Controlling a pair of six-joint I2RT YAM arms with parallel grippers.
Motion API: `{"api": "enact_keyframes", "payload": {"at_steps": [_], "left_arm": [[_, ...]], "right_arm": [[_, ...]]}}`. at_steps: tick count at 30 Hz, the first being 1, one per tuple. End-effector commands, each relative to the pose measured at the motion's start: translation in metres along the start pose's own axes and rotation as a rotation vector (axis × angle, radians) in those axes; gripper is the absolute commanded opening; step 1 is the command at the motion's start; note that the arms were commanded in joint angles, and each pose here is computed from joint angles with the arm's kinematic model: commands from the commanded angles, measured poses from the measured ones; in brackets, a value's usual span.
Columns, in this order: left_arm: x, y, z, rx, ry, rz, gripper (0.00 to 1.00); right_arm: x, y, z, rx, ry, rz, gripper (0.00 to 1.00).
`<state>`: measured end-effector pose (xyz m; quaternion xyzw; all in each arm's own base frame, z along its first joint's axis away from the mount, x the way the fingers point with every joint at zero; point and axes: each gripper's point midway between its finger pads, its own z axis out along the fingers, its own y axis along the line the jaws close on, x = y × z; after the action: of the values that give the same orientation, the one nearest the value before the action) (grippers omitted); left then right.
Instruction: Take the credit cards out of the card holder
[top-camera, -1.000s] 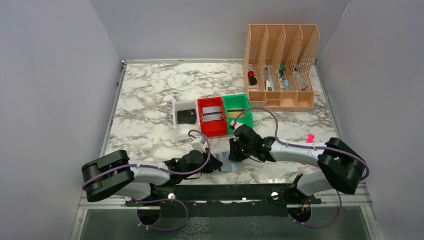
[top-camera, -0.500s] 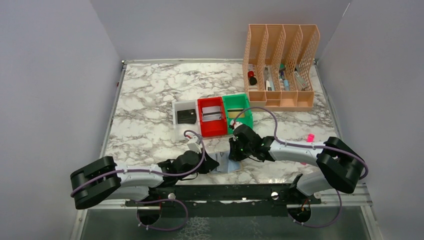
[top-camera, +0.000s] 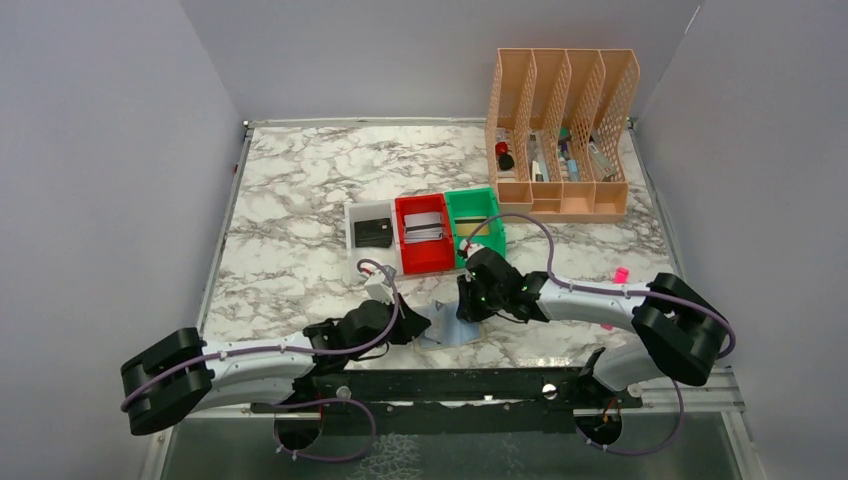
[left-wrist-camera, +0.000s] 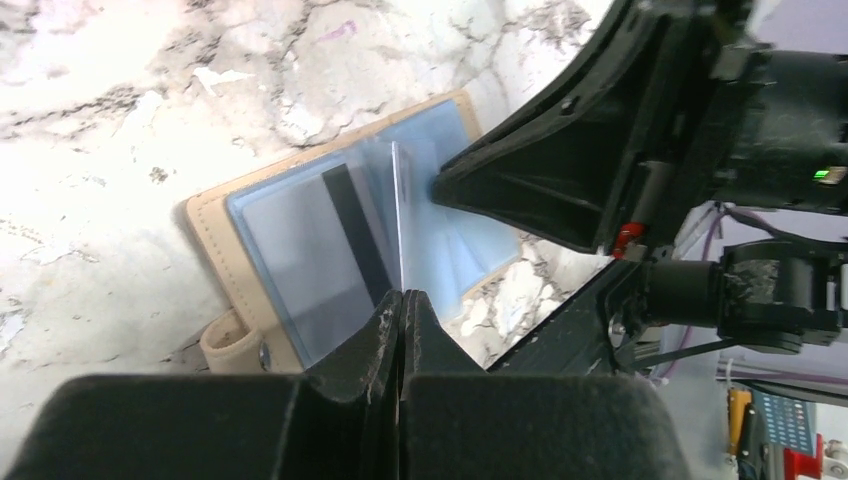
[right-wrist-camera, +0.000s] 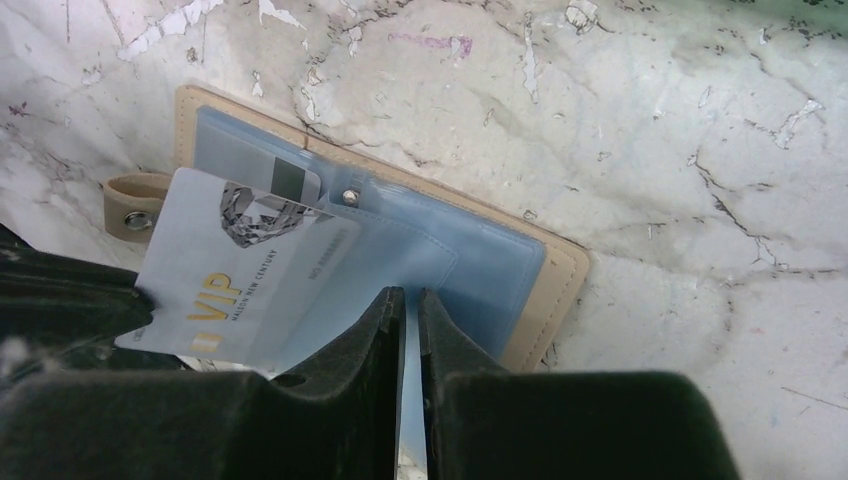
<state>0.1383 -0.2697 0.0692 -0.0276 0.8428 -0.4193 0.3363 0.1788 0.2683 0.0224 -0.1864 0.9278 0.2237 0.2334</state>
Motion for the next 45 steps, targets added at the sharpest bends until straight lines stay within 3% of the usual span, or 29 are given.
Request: {"api": "enact_keyframes", "payload": {"at_steps": [1,6,11,17,23,28,35,40,45], "left_arm": [[0.001,0.009,0.006,-0.049,0.001,0.010,0.00],[0.002,0.008,0.011,-0.057,0.012,0.016,0.00],[0.001,0.006,0.011,-0.047,0.003,0.005,0.00],[0.002,0.003,0.011,-0.030,0.011,0.005,0.00],[0.008,-0.006,0.014,0.011,0.042,0.008,0.13],[0.013,-0.010,0.019,0.022,0.070,0.017,0.16],[0.007,-0.008,0.020,0.007,0.037,0.000,0.00],[-0.005,-0.002,0.008,-0.003,-0.027,-0.013,0.00],[-0.020,0.018,-0.010,-0.127,-0.069,0.022,0.00]], "right_arm": [[0.002,0.006,-0.009,-0.023,0.021,-0.007,0.17],[-0.021,0.036,-0.030,-0.161,-0.065,-0.010,0.21],[-0.005,0.052,-0.019,-0.268,0.007,0.030,0.23],[0.018,0.039,0.004,-0.220,0.074,0.098,0.28],[0.034,0.027,0.011,-0.181,0.098,0.133,0.30],[0.040,0.022,0.013,-0.171,0.101,0.150,0.30],[0.033,0.021,0.007,-0.154,0.079,0.132,0.30],[0.019,0.016,-0.003,-0.110,0.028,0.102,0.32],[0.004,0.020,-0.017,-0.121,-0.026,0.073,0.38]]}}
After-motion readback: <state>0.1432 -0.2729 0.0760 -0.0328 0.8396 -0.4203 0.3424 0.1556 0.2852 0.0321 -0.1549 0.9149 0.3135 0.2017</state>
